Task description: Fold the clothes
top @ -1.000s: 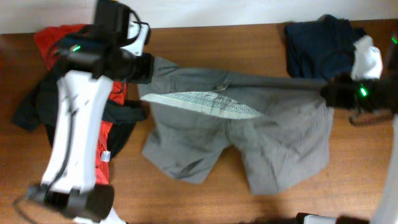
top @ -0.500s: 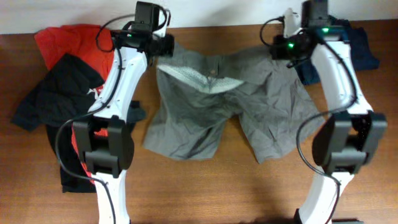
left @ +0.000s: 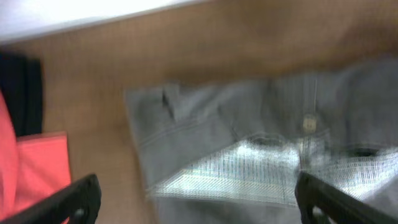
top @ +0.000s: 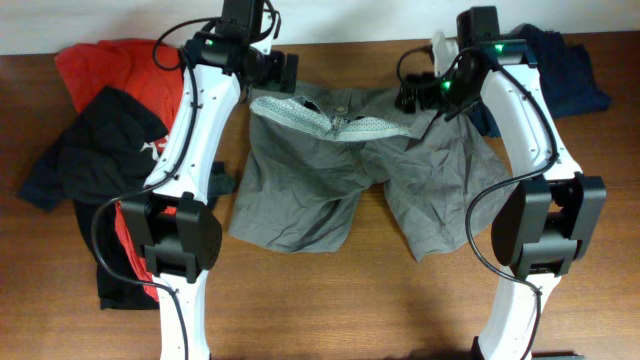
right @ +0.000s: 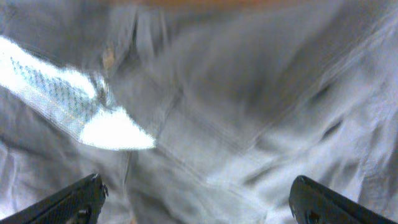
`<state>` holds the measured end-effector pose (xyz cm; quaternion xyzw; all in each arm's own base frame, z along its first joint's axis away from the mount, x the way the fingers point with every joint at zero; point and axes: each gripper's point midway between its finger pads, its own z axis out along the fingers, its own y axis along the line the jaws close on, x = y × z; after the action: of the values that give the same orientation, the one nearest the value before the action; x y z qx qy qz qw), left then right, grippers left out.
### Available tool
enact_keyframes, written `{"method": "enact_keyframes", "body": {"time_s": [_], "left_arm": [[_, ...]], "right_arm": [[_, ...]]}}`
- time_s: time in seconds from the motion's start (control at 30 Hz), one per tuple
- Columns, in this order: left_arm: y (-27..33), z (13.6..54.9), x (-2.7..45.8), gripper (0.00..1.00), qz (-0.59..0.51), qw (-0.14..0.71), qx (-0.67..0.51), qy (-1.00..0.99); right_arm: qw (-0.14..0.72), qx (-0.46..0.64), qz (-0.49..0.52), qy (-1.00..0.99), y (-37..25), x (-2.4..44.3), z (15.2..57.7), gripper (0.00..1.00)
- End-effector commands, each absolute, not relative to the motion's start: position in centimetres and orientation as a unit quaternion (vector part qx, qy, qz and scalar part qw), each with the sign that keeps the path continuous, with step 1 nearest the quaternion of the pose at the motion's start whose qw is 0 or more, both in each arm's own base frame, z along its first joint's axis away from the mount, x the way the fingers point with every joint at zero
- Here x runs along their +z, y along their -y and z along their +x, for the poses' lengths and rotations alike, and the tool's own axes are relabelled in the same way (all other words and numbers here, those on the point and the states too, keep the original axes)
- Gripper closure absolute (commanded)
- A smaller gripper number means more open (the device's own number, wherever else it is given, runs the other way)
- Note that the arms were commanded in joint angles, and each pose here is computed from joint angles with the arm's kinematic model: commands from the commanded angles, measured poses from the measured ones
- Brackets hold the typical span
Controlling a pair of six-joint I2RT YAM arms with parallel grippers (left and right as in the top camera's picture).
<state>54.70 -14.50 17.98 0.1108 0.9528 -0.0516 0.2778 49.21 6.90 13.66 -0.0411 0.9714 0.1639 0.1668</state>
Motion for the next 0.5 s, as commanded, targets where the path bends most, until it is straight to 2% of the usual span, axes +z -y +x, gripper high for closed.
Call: {"method": "enact_keyframes", "body": {"time_s": [0.0, 0.13, 0.47], "left_arm": [[13.8, 53.0, 17.3, 0.01, 0.126, 0.239, -0.038, -0.962], [12.5, 52.7, 15.3, 0.02, 0.135, 0.213, -0.010, -0.967], [11.9, 53.7, 8.1, 0.03, 0.196, 0.165, 0.021, -0.966]], "right_arm": [[0.161, 0.172, -0.045, -0.971, -7.6, 15.6, 47.8, 0.01], [0.148, 0.154, -0.045, -0.976, -7.5, 14.0, 47.4, 0.13], [0.161, 0.065, -0.072, -0.982, -8.7, 8.6, 47.7, 0.16]]}}
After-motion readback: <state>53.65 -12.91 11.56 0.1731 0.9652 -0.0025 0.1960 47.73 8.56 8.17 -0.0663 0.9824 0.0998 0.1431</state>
